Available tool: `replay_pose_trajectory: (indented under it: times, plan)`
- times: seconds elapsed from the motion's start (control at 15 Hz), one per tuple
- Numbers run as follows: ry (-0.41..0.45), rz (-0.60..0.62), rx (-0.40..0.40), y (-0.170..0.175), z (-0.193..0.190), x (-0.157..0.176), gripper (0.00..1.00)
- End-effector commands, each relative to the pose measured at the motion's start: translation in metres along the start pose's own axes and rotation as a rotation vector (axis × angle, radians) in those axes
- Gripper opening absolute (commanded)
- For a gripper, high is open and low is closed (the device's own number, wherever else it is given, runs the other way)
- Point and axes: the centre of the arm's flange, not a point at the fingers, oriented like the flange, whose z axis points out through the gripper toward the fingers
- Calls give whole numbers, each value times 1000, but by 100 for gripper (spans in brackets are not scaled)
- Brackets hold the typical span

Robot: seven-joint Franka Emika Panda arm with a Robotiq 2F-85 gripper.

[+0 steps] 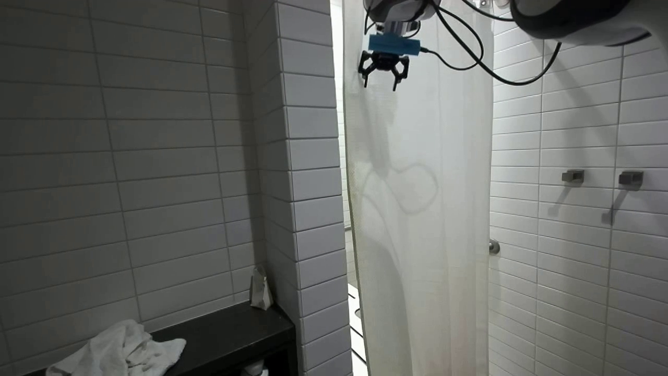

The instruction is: Open the curtain railing

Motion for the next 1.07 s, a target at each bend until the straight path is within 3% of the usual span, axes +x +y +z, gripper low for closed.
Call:
replay_pose_trajectory:
  times: [0.0, 0.4, 1.0]
  plan:
    - [41, 17, -5, -1, -6, -14, 100]
    - [62, 34, -23, -1, -5, -12, 100]
    - [8, 42, -122, 19, -32, -30, 100]
